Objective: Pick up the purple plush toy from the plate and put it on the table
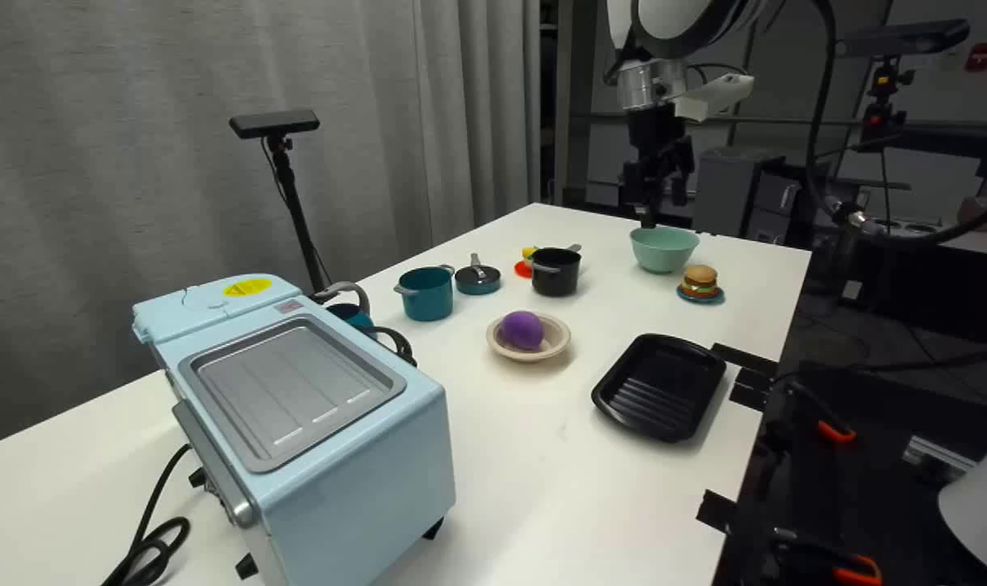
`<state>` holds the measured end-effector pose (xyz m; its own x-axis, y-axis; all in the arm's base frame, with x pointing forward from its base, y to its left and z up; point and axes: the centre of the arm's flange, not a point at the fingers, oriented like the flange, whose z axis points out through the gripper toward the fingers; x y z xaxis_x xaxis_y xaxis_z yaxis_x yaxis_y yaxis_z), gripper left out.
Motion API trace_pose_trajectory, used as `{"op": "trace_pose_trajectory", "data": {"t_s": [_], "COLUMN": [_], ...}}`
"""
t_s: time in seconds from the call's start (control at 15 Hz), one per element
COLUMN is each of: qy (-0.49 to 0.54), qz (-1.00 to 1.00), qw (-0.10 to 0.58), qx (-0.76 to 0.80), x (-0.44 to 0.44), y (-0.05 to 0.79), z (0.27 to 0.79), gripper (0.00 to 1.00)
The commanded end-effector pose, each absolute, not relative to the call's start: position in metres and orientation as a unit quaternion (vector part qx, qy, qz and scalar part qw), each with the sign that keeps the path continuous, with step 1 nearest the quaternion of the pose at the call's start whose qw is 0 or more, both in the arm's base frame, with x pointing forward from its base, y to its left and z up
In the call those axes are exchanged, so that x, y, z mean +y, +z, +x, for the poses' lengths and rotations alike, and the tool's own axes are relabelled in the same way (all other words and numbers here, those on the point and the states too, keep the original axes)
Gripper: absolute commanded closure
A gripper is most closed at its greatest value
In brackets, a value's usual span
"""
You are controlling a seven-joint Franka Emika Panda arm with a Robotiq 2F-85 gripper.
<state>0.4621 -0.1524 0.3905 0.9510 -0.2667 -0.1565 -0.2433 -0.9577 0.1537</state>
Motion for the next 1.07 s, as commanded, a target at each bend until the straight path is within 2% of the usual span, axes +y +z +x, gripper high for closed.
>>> {"op": "trace_pose_trajectory", "data": {"t_s": [0.0,0.8,1.0], "qy": [-0.089,-0.089,-0.099], "qz": [0.985,0.985,0.984], "qw": [0.066,0.066,0.067], "qx": [-0.129,-0.129,-0.129], "x": [-0.152,-0.152,-0.144], "y": [0.39,0.39,0.385], "z": [0.462,0.462,0.477], "gripper": [0.0,0.0,0.0]}}
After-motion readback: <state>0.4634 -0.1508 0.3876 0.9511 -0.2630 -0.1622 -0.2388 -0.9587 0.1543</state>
